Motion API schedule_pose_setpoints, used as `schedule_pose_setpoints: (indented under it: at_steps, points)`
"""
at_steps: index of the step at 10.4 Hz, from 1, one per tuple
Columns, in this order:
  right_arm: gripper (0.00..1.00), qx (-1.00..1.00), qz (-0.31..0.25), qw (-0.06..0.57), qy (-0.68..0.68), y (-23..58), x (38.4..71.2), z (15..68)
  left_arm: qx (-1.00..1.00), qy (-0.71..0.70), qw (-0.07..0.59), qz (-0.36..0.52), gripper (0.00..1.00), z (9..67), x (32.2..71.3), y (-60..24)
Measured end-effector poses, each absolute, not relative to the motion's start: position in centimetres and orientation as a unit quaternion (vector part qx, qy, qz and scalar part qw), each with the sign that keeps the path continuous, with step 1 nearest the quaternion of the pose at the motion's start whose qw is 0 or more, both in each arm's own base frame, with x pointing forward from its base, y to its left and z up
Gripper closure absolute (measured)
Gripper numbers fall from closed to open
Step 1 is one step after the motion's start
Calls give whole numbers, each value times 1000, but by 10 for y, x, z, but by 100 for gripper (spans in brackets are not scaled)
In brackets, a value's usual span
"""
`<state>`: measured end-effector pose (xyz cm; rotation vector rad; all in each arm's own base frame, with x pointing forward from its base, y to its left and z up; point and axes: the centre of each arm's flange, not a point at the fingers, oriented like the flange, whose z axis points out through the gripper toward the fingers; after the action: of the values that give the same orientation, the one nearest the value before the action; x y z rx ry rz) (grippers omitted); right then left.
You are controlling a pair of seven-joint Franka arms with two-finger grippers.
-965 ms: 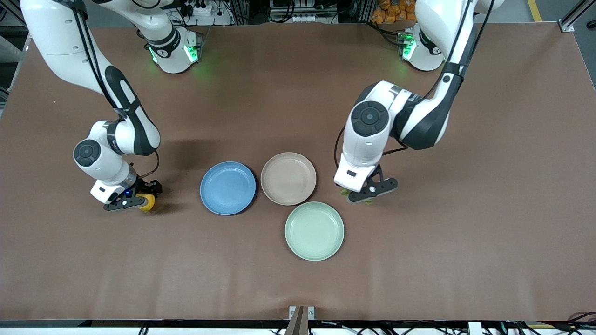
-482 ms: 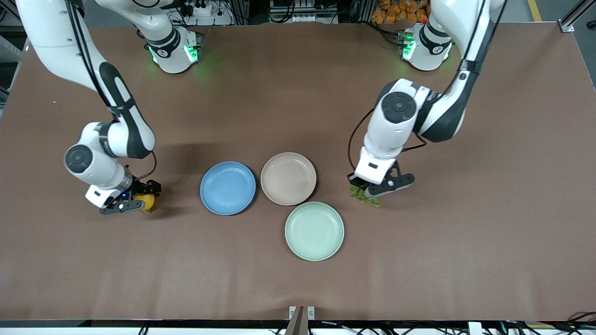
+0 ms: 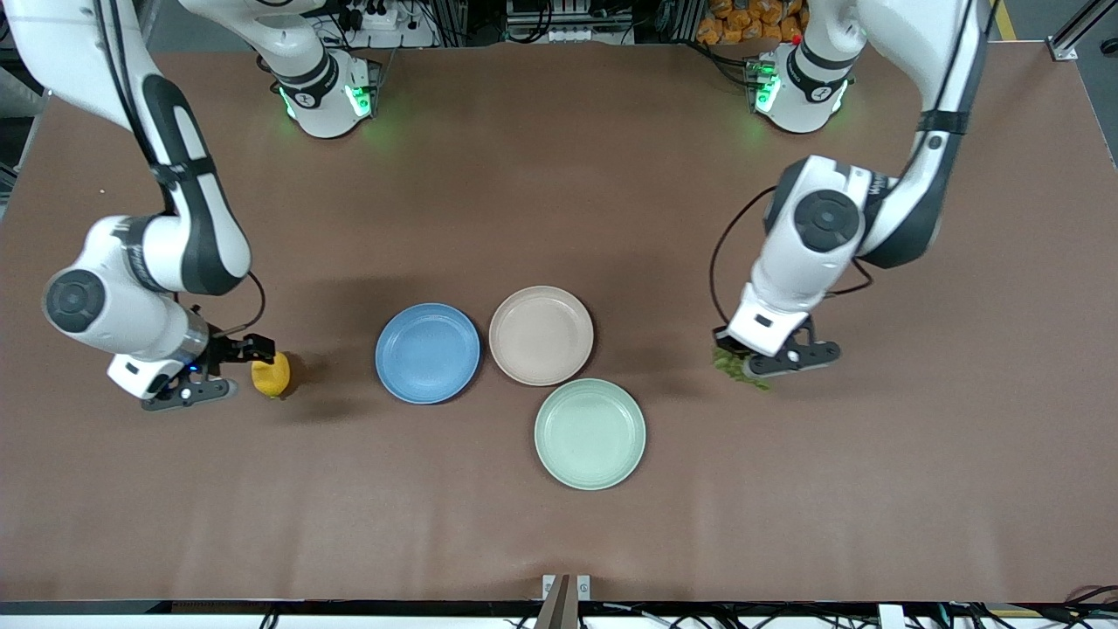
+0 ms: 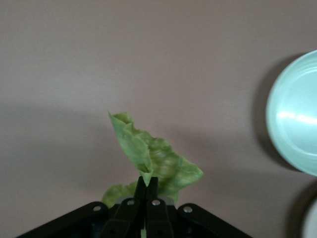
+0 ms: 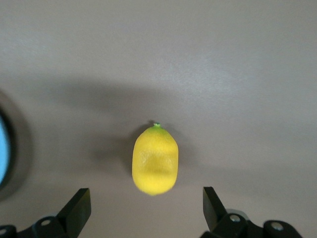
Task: Pick lemon and lettuce from blue and beige plates
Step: 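Release the lemon and lettuce onto the table with both grippers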
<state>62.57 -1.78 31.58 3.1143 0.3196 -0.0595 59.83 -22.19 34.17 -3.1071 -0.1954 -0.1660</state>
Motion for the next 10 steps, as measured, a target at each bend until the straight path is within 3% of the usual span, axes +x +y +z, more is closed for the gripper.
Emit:
schedule_pose_setpoints:
  at_steps: [5, 9, 10]
  points:
    - [0, 995, -21, -8, 99, -20, 601, 407, -999, -21, 38, 9, 98, 321, 612, -122]
    - [0, 995, -21, -14, 92, -31, 587, 480, -997, -12, 48, 53, 97, 289, 605, -117]
    - [0, 995, -24, -15, 92, -32, 585, 499, -997, -10, 49, 59, 87, 282, 604, -118]
